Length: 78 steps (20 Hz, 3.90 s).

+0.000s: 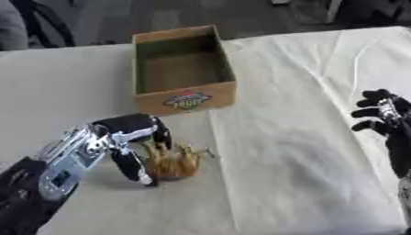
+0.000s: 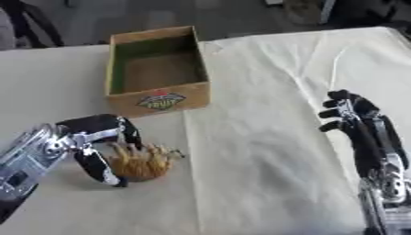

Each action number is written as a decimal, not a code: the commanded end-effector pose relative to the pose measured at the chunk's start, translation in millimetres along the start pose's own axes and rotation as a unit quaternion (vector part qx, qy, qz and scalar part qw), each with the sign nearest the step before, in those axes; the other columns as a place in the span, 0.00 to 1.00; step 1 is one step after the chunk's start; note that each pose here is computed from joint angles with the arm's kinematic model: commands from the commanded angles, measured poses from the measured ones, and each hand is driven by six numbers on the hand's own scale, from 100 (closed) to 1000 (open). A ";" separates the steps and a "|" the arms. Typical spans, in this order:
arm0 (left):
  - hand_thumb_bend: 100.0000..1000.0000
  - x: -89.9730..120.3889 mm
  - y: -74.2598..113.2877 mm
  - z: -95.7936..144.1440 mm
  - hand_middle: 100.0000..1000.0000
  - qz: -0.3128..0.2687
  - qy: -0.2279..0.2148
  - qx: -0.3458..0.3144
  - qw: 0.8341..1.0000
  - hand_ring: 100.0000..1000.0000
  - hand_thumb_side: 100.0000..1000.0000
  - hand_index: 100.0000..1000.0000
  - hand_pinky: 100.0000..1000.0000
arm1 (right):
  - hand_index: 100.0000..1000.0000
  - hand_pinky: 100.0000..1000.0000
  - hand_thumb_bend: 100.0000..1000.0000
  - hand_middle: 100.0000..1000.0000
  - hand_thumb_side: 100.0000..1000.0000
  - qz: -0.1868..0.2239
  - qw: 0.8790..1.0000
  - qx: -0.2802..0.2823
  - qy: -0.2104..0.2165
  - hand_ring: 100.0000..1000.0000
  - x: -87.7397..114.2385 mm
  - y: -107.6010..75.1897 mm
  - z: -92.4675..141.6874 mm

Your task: Pick up objects on the table and place them in the box.

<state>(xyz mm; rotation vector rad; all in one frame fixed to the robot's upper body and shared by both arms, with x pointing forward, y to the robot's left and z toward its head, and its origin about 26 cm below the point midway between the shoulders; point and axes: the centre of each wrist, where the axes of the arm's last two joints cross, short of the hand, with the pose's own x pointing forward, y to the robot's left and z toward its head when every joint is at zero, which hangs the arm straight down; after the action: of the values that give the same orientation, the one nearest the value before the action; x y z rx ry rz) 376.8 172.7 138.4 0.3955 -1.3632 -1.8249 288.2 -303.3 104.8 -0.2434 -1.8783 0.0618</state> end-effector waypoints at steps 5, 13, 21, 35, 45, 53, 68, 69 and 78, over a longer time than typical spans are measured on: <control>0.30 3.3 20.4 11.9 0.33 0.017 -0.008 0.064 0.998 0.56 0.00 0.51 0.38 | 0.70 0.42 0.00 0.55 0.65 0.011 1.000 0.001 -0.013 0.56 6.1 -4.2 -3.0; 0.30 14.4 71.1 45.0 0.32 0.021 -0.018 0.163 0.986 0.57 0.00 0.51 0.39 | 0.70 0.42 0.00 0.55 0.64 0.012 1.000 0.000 -0.011 0.56 5.4 -5.0 -2.1; 0.31 -2.7 106.6 27.1 0.34 0.023 0.030 0.198 0.979 0.58 0.00 0.52 0.42 | 0.70 0.42 0.00 0.55 0.64 0.011 1.000 0.012 -0.008 0.56 3.5 -2.3 -0.9; 0.35 -51.4 110.2 -38.4 0.35 0.055 0.142 0.259 0.954 0.58 0.00 0.53 0.43 | 0.70 0.42 0.00 0.55 0.65 0.007 0.998 0.057 -0.008 0.56 3.2 9.3 -2.1; 0.40 -90.9 87.1 -44.6 0.37 0.083 0.259 0.302 0.913 0.61 0.00 0.56 0.44 | 0.70 0.42 0.00 0.55 0.65 0.010 0.997 0.072 -0.011 0.56 3.5 12.9 -3.1; 0.50 -100.6 73.5 -45.9 0.47 0.063 0.299 0.273 0.912 0.66 0.00 0.67 0.51 | 0.70 0.42 0.00 0.55 0.65 0.011 0.997 0.073 -0.010 0.56 3.6 13.2 -3.6; 0.94 -87.5 89.0 -36.1 0.74 -0.020 0.331 0.362 0.871 0.89 0.48 0.79 0.76 | 0.70 0.42 0.00 0.55 0.65 0.011 0.998 0.068 -0.011 0.56 3.4 12.2 -3.6; 0.94 -85.6 90.9 -34.7 0.74 -0.020 0.325 0.373 0.869 0.89 0.48 0.79 0.76 | 0.70 0.42 0.00 0.55 0.65 0.011 0.998 0.067 -0.011 0.56 3.4 12.1 -3.6; 0.74 -62.3 115.5 8.7 0.64 0.052 0.226 0.461 0.856 0.90 0.36 0.73 0.70 | 0.70 0.42 0.00 0.55 0.64 0.009 0.998 0.059 -0.009 0.56 2.5 10.5 -2.8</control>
<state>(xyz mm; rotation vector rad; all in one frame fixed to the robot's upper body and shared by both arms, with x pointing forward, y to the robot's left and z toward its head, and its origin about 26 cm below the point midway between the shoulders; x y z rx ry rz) 463.7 209.0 207.0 1.1291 -1.6943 -0.8249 291.3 -289.6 100.1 -0.1573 -1.8646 0.1819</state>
